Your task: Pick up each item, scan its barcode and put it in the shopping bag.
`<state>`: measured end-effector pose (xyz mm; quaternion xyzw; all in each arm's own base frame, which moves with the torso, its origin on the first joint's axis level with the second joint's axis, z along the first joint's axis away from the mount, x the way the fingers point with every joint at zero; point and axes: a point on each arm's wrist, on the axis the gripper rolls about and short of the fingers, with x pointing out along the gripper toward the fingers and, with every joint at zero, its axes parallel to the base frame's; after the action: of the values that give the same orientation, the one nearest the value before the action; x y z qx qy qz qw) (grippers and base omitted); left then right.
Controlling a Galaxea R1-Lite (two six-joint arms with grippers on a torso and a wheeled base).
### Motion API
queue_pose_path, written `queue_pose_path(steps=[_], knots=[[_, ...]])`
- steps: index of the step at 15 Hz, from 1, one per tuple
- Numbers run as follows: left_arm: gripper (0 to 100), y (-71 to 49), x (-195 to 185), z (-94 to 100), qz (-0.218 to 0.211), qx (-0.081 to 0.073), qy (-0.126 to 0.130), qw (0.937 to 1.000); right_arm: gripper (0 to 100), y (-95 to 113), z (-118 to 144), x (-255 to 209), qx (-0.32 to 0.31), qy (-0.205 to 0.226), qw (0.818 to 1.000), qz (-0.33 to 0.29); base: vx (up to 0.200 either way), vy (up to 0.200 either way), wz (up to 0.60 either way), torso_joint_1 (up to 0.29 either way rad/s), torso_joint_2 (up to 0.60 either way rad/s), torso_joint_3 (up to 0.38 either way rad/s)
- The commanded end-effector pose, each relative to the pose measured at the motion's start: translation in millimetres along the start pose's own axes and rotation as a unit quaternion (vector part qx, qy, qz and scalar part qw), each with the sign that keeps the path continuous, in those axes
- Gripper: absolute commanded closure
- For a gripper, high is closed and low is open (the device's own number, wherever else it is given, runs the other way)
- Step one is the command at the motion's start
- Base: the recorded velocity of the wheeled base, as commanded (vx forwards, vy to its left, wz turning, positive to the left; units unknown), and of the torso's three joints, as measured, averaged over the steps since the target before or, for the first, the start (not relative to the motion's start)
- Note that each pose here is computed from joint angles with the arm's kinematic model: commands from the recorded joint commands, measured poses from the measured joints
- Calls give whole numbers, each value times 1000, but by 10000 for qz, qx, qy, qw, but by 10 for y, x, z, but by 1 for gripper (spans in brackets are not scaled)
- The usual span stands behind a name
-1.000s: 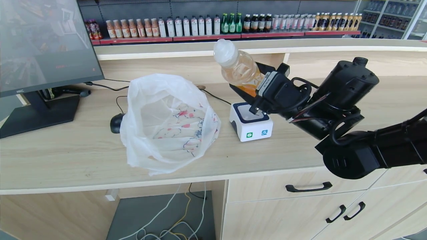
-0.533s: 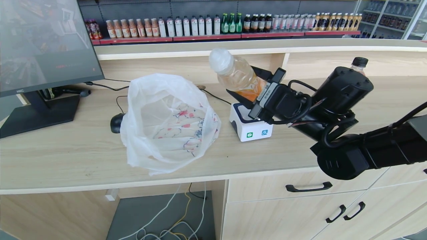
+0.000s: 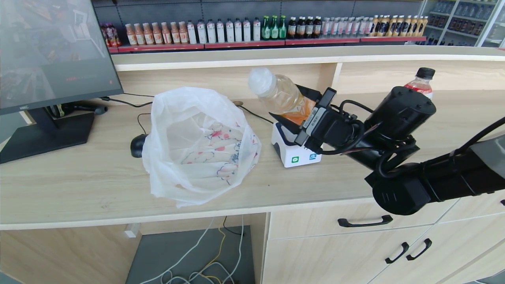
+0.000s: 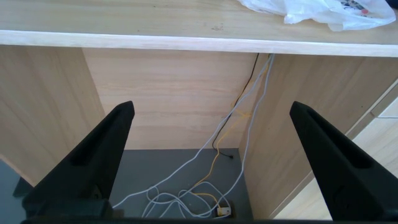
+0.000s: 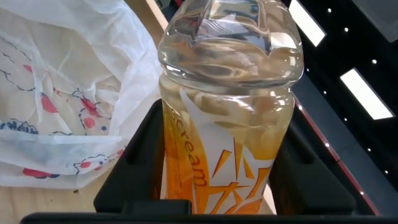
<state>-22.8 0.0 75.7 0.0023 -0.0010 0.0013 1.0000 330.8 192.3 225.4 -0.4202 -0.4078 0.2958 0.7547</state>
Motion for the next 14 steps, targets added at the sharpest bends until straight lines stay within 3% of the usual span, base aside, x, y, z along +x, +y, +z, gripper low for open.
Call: queue_pose_path(steps=[1,14], knots=[[0,0,0,1,3,0,-6,10000,100,30,-30,-3,20,29,10000,35,0,0,0,0,0,0],[0,0,0,1,3,0,-6,10000,100,76,-66,9,6,60,10000,72,0,0,0,0,0,0]])
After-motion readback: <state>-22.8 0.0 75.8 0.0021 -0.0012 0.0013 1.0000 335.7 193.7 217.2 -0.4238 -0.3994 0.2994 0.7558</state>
